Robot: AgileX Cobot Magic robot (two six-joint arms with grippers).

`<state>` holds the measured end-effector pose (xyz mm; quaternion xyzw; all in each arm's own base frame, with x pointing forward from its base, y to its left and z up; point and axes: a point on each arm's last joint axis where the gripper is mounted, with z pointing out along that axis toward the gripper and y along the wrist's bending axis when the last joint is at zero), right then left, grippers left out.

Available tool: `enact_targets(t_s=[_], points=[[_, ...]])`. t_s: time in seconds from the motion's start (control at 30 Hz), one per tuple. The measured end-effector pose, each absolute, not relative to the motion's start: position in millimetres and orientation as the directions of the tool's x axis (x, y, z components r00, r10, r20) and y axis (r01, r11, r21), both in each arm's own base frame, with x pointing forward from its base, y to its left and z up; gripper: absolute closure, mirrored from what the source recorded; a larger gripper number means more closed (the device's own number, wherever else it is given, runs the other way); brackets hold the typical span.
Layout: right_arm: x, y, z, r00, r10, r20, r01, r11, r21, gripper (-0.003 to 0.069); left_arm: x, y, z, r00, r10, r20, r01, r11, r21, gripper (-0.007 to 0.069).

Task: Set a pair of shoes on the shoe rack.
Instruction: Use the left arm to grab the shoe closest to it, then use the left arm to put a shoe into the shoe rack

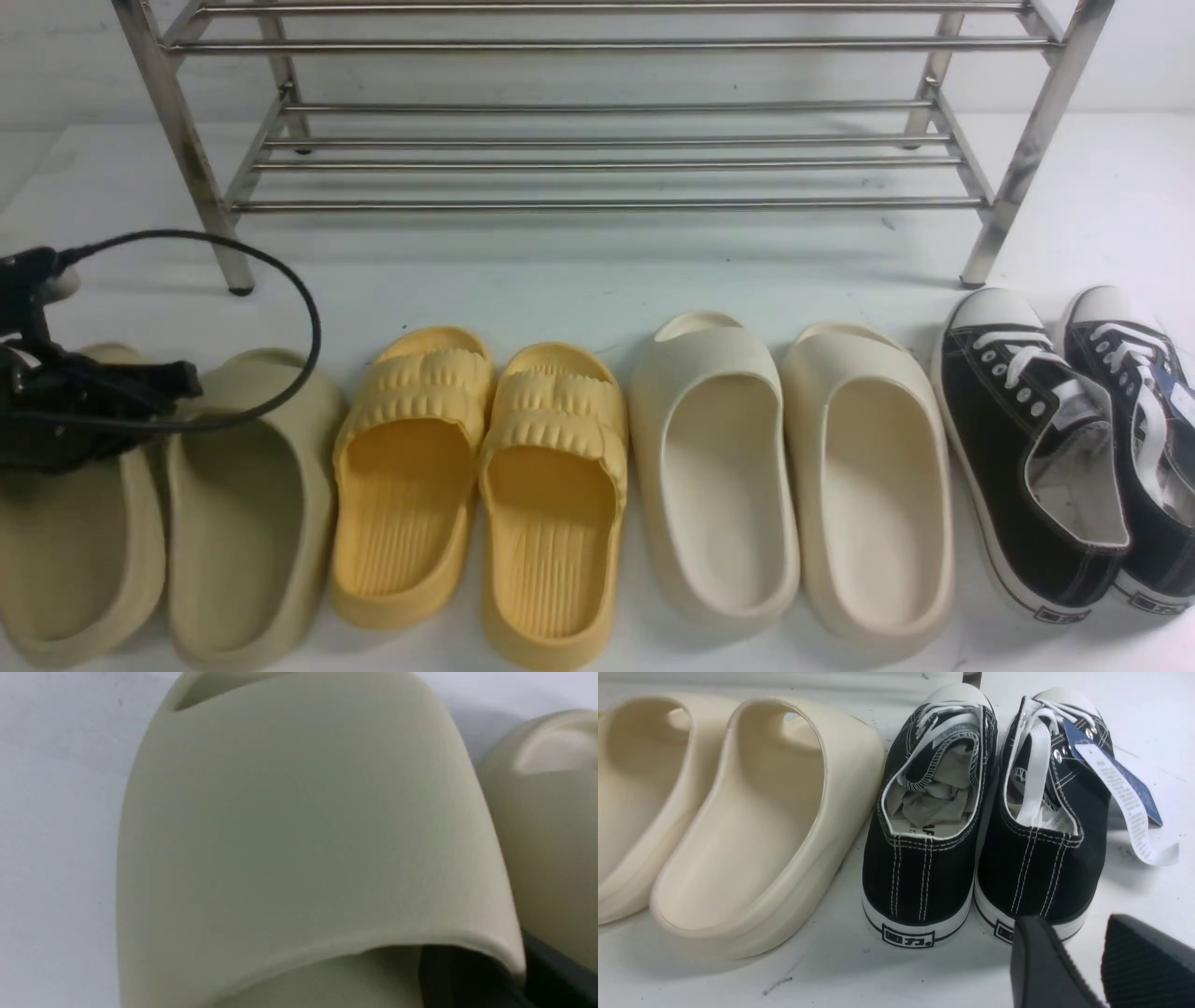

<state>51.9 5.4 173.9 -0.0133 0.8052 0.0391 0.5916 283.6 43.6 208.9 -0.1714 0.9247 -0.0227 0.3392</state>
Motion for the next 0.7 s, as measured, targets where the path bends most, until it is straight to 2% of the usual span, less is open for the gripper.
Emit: enact_targets(t_s=[0.13,0.23,0.37,0.53,0.7], points=[[51.9,5.4,173.9,-0.300,0.025,-0.954,-0.068,0.997,0.047,0.0420,270.5,0.6,268.3,-0.722,-0.180,-0.668,-0.108,0.983,-0.148,0.0587],[51.9,5.4,173.9,-0.300,0.025,-0.954,-0.068,0.997,0.047,0.0420,270.1,-25.1,289.9,-0.743,-0.104,-0.661,-0.005,0.989,-0.150,0.0587],[51.9,5.4,173.9,-0.300,0.025,-0.954,-0.068,0.997,0.047,0.0420,286.5,-51.3,304.2,-0.754,-0.012,-0.657,0.101,0.986,-0.135,0.0587],[51.9,5.4,173.9,-0.300,0.025,-0.954,-0.068,0.997,0.047,0.0420,327.0,-61.8,300.5,-0.772,0.025,-0.635,0.124,0.986,-0.111,0.0587],[51.9,5.4,173.9,-0.300,0.025,-0.954,-0.068,0.997,0.047,0.0420,365.7,-66.1,299.9,-0.750,0.056,-0.659,0.136,0.988,-0.070,0.0587]])
